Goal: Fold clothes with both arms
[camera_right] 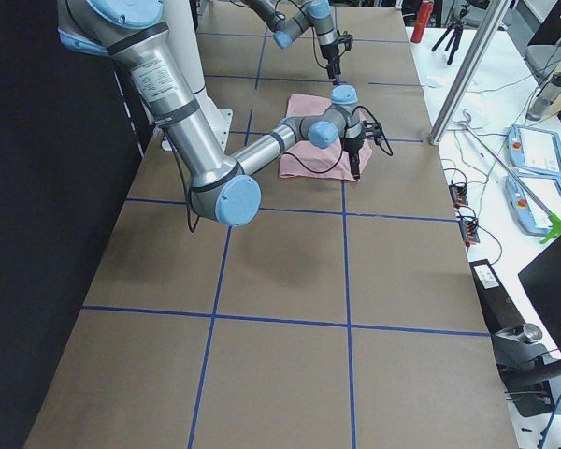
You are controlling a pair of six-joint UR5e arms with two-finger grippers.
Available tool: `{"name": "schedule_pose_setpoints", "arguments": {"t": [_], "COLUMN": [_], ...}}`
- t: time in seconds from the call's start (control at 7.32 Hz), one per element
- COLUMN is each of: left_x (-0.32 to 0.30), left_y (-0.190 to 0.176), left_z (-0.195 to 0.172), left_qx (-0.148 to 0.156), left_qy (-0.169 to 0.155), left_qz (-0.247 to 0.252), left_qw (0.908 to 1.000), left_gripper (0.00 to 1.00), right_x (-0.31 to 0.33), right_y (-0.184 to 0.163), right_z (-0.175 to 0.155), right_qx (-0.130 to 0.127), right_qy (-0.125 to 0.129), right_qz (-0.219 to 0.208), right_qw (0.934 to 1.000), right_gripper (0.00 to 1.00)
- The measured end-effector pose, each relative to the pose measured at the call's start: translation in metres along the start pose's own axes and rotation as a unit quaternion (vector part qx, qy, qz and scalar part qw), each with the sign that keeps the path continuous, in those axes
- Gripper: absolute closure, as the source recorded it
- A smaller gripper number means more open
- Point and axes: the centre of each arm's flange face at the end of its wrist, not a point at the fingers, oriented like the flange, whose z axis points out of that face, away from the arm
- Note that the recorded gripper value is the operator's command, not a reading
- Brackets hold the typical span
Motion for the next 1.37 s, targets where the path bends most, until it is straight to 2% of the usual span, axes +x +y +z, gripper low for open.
{"name": "schedule_pose_setpoints", "arguments": {"t": [0.14,0.41,0.82,1.09,1.37], "left_x": [0.001,0.011,0.036,0.046,0.048], "left_y": [0.033,0.085,0.137,0.155,0.161], "left_z": [-0.015,-0.023,0.002,0.012,0.016], "left_qx": [-0.012,-0.032,-0.048,-0.059,-0.063], "left_qy": [0.017,0.031,0.019,0.016,0.015], "left_qz": [-0.015,-0.052,-0.082,-0.085,-0.084], "left_qw": [0.9997,0.9977,0.9953,0.9945,0.9944], "left_gripper": [0.17,0.37,0.38,0.38,0.53], "right_x": [0.009,0.013,0.015,0.015,0.016], "right_y": [0.006,0.011,0.011,0.011,0.011], "right_z": [-0.011,-0.018,-0.017,-0.015,-0.015], "right_qx": [0.000,0.001,0.001,0.000,0.000], "right_qy": [-0.009,-0.014,-0.013,-0.011,-0.010], "right_qz": [-0.008,-0.011,-0.011,-0.010,-0.010], "right_qw": [0.9999,0.9998,0.9999,0.9999,0.9999], "right_gripper": [0.00,0.00,0.00,0.00,0.00]}}
